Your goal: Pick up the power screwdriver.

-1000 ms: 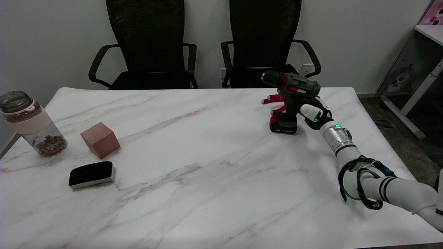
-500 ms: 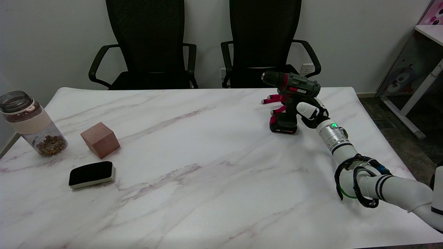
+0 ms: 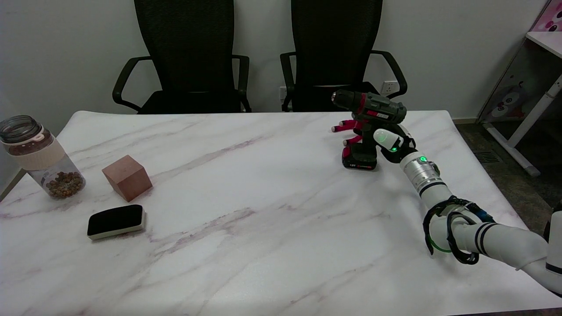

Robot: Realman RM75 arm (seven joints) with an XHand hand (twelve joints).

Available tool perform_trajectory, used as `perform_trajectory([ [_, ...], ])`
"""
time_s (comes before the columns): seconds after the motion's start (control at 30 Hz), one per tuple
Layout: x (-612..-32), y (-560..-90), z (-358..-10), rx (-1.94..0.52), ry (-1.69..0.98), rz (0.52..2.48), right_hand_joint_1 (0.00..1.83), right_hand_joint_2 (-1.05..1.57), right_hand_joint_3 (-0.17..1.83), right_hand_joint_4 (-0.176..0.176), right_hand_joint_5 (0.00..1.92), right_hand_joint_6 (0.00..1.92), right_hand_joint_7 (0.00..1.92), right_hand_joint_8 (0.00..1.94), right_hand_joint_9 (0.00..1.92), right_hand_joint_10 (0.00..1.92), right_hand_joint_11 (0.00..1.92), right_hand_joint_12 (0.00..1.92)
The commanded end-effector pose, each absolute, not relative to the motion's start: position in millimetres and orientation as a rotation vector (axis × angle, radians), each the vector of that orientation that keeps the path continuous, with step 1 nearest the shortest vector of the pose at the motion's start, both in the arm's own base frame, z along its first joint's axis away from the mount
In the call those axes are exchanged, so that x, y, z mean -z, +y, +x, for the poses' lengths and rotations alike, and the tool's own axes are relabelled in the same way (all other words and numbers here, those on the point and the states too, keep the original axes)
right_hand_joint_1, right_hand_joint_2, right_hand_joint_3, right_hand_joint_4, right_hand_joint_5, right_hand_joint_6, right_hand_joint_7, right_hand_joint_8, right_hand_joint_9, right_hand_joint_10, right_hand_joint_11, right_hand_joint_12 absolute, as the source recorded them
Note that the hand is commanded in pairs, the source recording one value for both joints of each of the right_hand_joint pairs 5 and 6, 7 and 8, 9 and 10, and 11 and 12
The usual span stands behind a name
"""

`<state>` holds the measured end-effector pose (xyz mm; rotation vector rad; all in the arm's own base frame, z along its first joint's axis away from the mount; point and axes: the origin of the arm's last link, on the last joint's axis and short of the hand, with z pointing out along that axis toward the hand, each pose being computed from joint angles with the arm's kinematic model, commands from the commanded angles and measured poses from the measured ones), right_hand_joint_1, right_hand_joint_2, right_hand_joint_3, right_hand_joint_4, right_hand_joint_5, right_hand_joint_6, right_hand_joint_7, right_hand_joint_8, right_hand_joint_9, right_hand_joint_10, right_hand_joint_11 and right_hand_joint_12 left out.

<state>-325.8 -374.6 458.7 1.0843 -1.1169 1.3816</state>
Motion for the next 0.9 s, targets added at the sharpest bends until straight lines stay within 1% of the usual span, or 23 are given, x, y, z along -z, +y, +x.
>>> perform_trajectory([
  [0.03, -457.7, -374.2, -325.4, -1.400, -1.124, 1.083, 1.00, -0.55, 0.86, 0.176, 0.22, 0.22, 0.22, 0.22, 0.34, 0.34, 0.49, 0.49],
  [0.37, -455.9, -373.4, -325.0, -1.430, -1.153, 1.081, 1.02, -0.49, 0.84, 0.176, 0.22, 0.22, 0.22, 0.22, 0.38, 0.38, 0.57, 0.57],
  [0.57, -455.5, -372.8, -326.0, -1.430, -1.159, 1.079, 1.03, -0.43, 0.87, 0.176, 0.25, 0.25, 0.25, 0.25, 0.42, 0.42, 0.71, 0.71],
  [0.77, -455.5, -372.8, -326.0, -1.430, -1.159, 1.079, 1.04, -0.41, 0.95, 0.176, 0.26, 0.26, 0.26, 0.26, 0.54, 0.54, 0.78, 0.78],
  [0.83, -455.4, -373.3, -326.0, -1.427, -1.160, 1.078, 1.05, -0.41, 0.99, 0.176, 0.25, 0.25, 0.25, 0.25, 0.62, 0.62, 0.81, 0.81],
  [0.9, -455.5, -373.4, -326.3, -1.426, -1.161, 1.076, 1.05, -0.41, 1.02, 0.176, 0.27, 0.27, 0.27, 0.27, 0.68, 0.68, 0.84, 0.84],
])
